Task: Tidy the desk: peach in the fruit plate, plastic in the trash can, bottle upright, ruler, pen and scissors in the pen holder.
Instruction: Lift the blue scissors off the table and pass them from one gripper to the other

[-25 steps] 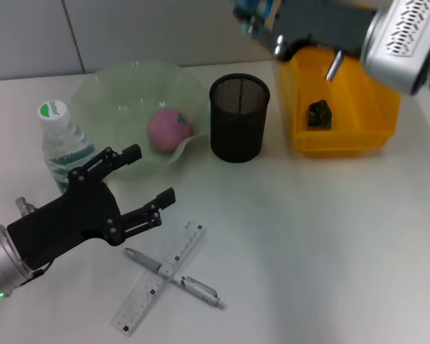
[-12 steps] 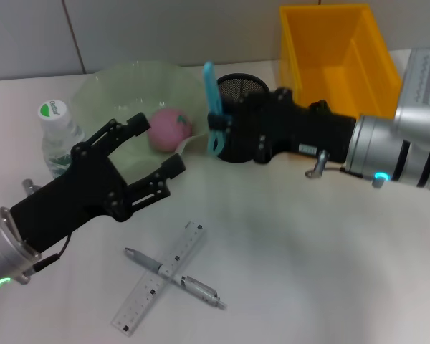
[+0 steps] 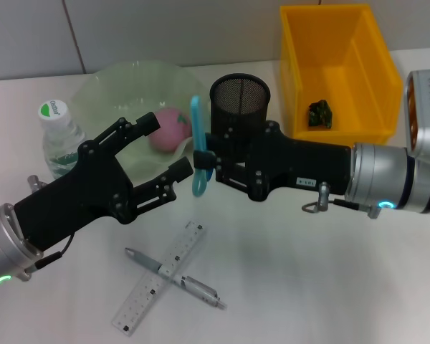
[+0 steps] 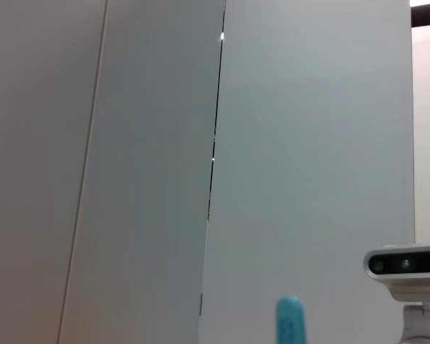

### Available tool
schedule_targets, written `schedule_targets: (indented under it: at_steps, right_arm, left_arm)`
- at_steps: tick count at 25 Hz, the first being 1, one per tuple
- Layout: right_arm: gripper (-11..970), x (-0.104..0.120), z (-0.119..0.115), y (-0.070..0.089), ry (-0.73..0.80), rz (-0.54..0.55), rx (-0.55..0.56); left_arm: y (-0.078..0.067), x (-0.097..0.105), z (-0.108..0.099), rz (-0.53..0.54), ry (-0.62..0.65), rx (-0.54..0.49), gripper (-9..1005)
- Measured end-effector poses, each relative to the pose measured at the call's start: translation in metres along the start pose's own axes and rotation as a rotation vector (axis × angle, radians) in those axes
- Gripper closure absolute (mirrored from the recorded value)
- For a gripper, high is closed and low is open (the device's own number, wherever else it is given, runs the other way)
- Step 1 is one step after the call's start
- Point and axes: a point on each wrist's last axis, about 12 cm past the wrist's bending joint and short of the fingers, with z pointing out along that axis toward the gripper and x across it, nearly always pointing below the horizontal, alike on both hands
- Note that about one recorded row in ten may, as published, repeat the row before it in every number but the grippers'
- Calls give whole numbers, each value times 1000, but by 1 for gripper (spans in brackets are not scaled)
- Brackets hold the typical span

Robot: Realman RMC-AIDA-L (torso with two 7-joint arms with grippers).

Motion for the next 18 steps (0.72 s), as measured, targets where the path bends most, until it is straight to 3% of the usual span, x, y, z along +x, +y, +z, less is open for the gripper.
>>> schedule_targets:
  at_steps: [5,9,18]
  right_arm:
    - [723,8,-6,8,-5,48,-11]
    - [723,22,-12,12,-47,96,54]
    - [723,35,-14,16,-125,54,153]
  left_arm:
    - [-2,1,-3,-14,-4,-12,135]
    - [-4,6,0,-19,8,-23,135]
    - [-5,15,11,18,6,-71,135]
